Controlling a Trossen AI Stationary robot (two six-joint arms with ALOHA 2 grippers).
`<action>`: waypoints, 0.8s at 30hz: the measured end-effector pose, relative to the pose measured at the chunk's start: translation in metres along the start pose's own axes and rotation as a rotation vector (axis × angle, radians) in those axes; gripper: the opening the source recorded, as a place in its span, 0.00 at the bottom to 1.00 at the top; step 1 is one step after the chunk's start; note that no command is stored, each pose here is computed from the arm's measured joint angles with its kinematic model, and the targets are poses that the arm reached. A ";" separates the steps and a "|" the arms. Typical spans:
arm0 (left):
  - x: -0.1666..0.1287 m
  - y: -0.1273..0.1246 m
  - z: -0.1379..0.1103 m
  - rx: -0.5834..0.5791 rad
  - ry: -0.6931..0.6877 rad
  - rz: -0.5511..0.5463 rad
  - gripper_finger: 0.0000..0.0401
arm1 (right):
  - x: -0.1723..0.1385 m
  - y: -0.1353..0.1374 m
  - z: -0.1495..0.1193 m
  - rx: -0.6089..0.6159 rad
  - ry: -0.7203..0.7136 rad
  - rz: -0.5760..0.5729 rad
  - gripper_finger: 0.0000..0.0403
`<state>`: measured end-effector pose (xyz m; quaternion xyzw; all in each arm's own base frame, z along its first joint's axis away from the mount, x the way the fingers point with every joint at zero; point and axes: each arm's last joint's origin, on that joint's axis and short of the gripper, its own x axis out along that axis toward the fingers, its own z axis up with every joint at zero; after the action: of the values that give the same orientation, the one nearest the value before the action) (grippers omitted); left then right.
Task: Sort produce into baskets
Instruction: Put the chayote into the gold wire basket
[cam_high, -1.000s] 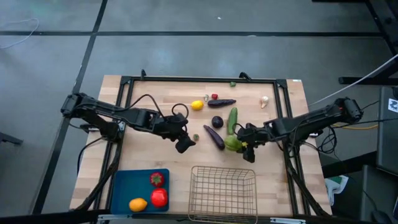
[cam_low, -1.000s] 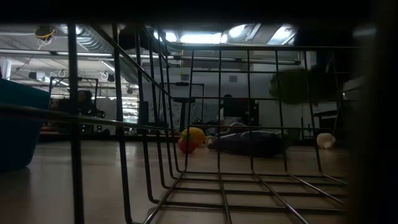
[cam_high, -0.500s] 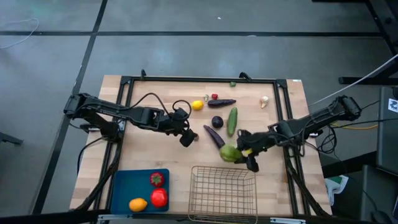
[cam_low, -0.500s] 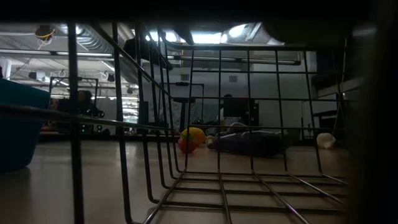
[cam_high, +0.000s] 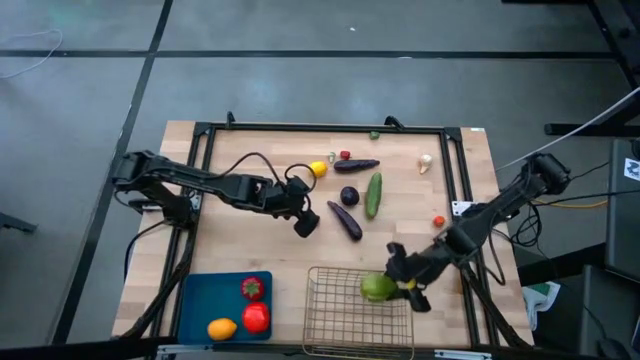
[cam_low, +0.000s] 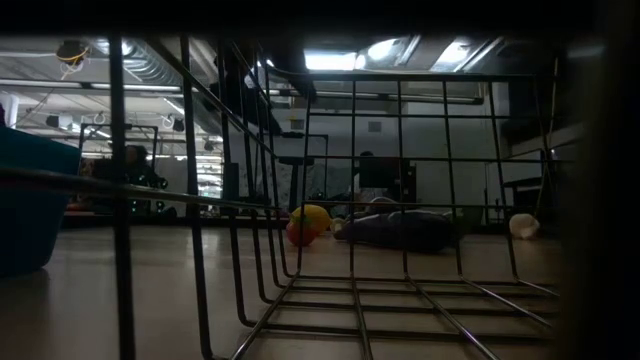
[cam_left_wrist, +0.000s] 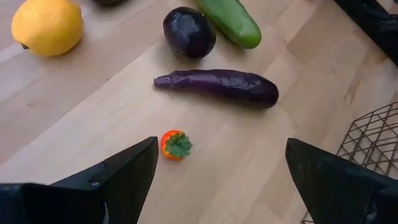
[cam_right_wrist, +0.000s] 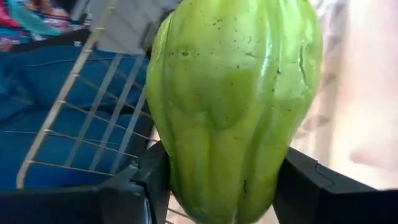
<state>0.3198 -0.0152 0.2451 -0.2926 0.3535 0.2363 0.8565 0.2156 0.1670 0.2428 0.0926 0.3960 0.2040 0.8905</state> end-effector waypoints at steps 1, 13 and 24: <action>0.002 -0.001 0.000 0.000 -0.001 -0.001 0.87 | 0.004 0.003 0.000 -0.007 -0.008 0.014 0.51; 0.010 -0.002 -0.002 0.002 0.000 0.000 0.87 | 0.041 0.010 -0.012 -0.042 0.041 0.006 0.51; 0.010 -0.002 -0.001 0.033 -0.003 -0.002 0.87 | 0.042 0.011 -0.010 -0.040 0.012 0.030 0.52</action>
<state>0.3269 -0.0157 0.2375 -0.2787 0.3558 0.2299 0.8619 0.2308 0.1959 0.2118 0.0794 0.3957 0.2259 0.8866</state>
